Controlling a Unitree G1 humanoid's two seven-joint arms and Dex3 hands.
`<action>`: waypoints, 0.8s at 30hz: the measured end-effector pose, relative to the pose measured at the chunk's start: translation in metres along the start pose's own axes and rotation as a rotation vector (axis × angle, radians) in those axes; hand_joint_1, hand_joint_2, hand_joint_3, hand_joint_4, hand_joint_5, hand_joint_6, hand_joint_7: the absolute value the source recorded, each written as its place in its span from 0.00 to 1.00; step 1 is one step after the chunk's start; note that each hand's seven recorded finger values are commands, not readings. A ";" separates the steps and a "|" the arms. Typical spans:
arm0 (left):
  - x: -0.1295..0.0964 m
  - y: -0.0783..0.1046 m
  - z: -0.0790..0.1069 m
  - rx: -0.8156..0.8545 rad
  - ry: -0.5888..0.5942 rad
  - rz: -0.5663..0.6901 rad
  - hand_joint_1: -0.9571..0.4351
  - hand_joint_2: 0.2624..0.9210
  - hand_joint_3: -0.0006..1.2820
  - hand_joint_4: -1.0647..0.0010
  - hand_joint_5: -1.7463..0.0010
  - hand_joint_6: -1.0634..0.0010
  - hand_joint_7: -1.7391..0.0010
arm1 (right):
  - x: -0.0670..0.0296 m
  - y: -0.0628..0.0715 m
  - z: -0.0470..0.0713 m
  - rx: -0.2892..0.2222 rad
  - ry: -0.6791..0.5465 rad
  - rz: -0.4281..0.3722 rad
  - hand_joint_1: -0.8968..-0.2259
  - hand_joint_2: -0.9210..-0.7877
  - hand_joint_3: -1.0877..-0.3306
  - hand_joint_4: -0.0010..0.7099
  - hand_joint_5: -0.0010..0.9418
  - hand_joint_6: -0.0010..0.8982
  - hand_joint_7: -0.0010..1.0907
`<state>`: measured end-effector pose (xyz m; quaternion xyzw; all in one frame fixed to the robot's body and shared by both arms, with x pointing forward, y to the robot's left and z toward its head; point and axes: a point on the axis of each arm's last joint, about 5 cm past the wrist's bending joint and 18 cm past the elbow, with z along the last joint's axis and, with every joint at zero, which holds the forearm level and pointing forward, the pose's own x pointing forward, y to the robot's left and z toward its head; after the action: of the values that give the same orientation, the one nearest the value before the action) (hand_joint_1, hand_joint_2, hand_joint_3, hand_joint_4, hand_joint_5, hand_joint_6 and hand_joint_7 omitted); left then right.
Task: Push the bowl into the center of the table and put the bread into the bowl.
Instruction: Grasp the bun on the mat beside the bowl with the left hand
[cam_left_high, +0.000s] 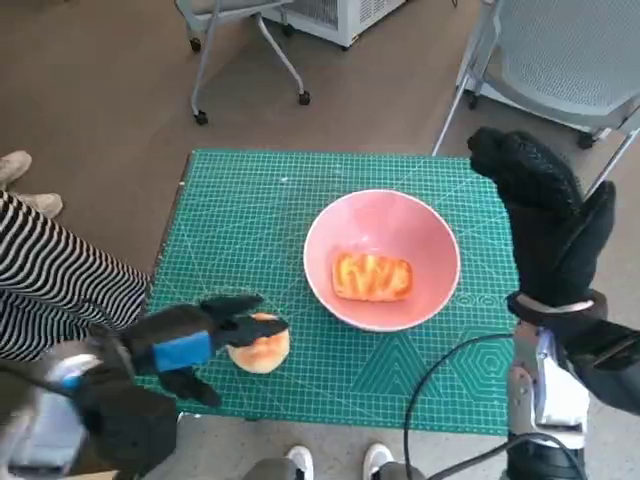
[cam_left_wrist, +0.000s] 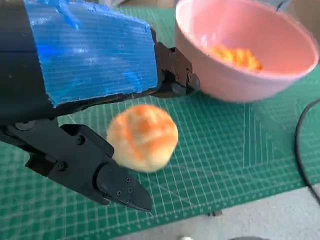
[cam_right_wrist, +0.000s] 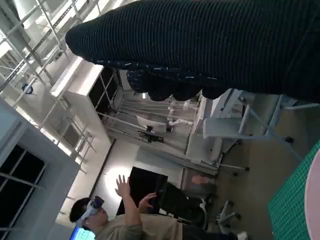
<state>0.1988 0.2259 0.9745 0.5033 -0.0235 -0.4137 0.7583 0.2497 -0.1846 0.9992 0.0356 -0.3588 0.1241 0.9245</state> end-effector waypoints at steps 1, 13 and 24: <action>0.003 -0.003 -0.002 -0.008 0.002 -0.002 0.54 0.69 0.00 0.81 0.99 0.68 0.99 | -0.0001 0.000 0.000 0.000 0.000 0.000 0.31 0.00 0.60 0.29 0.00 0.14 0.47; 0.025 -0.019 -0.015 -0.049 0.003 0.049 0.66 0.78 0.03 0.66 0.98 0.59 0.98 | -0.0008 -0.001 0.000 -0.002 0.003 0.002 0.32 0.00 0.60 0.29 0.00 0.15 0.47; 0.036 -0.029 -0.018 0.025 0.008 0.128 0.71 0.95 0.08 0.32 0.63 0.38 0.60 | -0.0010 -0.001 0.000 -0.005 0.004 0.008 0.32 0.00 0.60 0.29 0.00 0.14 0.47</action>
<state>0.2127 0.2115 0.9297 0.5118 -0.0578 -0.3622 0.7769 0.2492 -0.1861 0.9988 0.0319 -0.3572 0.1270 0.9248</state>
